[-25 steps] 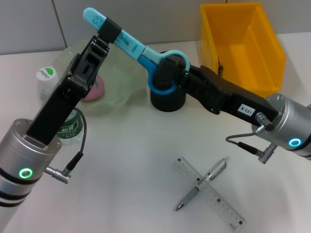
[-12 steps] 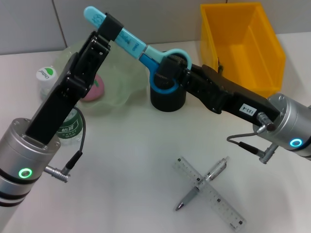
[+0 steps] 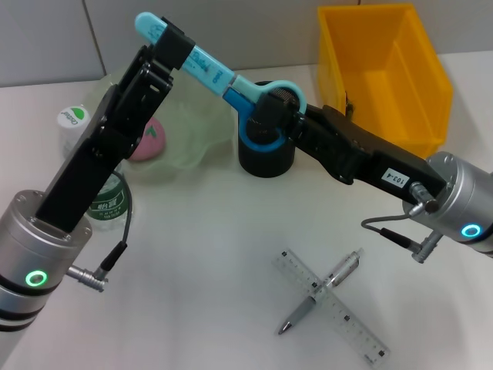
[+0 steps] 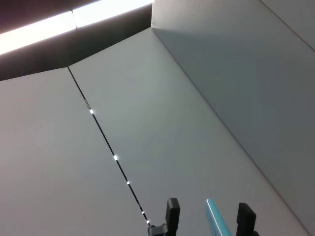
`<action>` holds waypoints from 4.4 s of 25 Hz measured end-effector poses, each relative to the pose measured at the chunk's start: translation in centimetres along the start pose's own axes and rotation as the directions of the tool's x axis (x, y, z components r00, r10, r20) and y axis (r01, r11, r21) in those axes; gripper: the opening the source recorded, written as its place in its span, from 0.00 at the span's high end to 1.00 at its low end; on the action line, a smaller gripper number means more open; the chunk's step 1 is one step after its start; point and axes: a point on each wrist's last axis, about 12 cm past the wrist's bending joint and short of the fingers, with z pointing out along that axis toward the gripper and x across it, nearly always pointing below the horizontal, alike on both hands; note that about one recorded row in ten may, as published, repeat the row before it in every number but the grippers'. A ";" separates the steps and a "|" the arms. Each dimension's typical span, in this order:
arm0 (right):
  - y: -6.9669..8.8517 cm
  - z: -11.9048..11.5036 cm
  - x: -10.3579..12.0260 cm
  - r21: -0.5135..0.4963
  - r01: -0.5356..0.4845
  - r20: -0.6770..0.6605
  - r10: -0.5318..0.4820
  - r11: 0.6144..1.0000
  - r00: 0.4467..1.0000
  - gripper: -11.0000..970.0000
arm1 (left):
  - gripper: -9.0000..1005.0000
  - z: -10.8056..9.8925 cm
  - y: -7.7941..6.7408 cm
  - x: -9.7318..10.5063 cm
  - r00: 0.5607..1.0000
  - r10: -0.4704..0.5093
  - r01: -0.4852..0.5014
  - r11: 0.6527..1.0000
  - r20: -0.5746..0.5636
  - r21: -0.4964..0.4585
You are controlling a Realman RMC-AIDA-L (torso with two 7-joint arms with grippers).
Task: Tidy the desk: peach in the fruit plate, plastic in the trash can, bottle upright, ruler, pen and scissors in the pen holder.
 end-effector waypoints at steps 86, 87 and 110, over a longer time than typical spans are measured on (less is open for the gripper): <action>-9.0 15.9 -15.8 0.189 0.635 -0.982 0.161 0.749 0.102 0.89 | 0.14 -5.6 3.5 -4.2 0.704 0.311 -0.325 0.940 -0.639 0.099; -9.0 15.9 -15.8 0.189 0.635 -0.982 0.161 0.749 0.102 0.89 | 0.14 -5.7 3.5 -4.2 0.704 0.310 -0.325 0.941 -0.639 0.099; -8.1 17.0 -14.6 0.216 0.686 -0.975 0.119 0.695 0.187 0.44 | 0.14 -5.7 3.6 -4.6 0.700 0.313 -0.329 0.939 -0.642 0.099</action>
